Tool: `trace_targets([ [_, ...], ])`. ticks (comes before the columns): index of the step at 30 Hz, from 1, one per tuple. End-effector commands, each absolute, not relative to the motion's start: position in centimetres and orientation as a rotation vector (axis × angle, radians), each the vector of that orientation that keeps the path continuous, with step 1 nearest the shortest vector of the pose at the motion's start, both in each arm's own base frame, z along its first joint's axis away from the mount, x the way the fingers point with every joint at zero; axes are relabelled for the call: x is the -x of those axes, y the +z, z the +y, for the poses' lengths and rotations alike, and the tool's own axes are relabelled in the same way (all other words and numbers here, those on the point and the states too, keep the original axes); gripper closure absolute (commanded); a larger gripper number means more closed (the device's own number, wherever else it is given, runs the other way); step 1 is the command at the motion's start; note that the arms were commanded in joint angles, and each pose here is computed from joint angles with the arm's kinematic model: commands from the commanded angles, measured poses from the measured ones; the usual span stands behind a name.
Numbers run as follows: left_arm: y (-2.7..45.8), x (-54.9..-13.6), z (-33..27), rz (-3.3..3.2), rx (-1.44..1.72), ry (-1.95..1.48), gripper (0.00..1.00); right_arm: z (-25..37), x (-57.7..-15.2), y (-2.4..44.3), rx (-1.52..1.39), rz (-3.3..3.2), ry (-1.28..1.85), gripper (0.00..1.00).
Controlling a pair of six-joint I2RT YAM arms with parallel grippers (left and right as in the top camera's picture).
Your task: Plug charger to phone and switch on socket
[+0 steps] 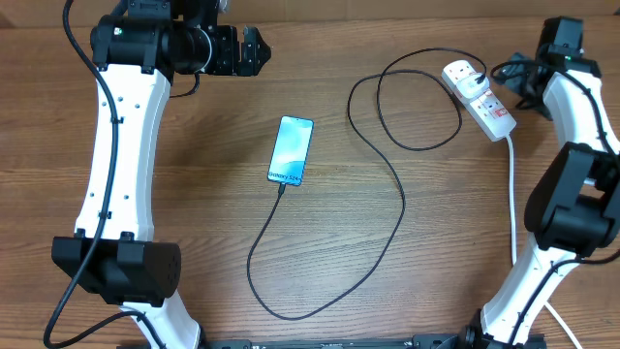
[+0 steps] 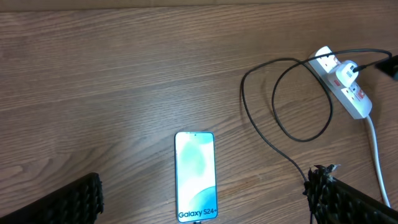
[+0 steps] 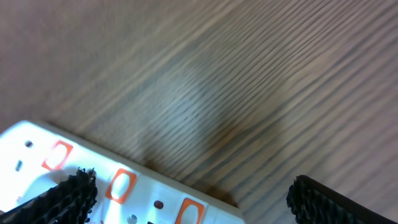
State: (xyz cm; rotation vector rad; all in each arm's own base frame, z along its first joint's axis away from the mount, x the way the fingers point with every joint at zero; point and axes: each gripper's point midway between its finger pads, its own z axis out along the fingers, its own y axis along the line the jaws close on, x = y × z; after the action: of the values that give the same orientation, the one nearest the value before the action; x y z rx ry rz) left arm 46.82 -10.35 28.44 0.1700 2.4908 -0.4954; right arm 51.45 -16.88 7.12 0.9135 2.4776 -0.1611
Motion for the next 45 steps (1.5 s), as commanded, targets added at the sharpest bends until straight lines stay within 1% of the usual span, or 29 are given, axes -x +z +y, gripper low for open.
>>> trace_targets([
  [1,28.2,-46.9,-10.5,2.494,-0.188,-0.482,0.0,-16.1,-51.6,4.7,-0.859,2.548,-0.112,0.0],
  [3,28.2,-46.9,-10.5,2.494,-0.188,-0.482,0.0,-16.3,-51.5,3.5,-0.879,2.561,-0.12,0.0],
  [11,28.2,-46.9,-10.5,2.494,-0.188,-0.482,0.0,-16.2,-51.3,2.4,-0.897,2.575,-0.124,0.0],
  [20,28.2,-46.9,-10.5,2.494,-0.188,-0.482,0.0,-15.4,-51.7,2.4,-0.891,2.577,-0.051,0.0],
  [33,28.2,-46.9,-10.5,2.494,-0.188,-0.482,0.0,-15.3,-51.2,2.1,-0.894,2.599,-0.058,0.0],
  [45,28.2,-46.9,-10.5,2.494,-0.188,-0.482,0.0,-14.7,-50.6,0.5,-0.901,2.651,-0.025,0.0],
])
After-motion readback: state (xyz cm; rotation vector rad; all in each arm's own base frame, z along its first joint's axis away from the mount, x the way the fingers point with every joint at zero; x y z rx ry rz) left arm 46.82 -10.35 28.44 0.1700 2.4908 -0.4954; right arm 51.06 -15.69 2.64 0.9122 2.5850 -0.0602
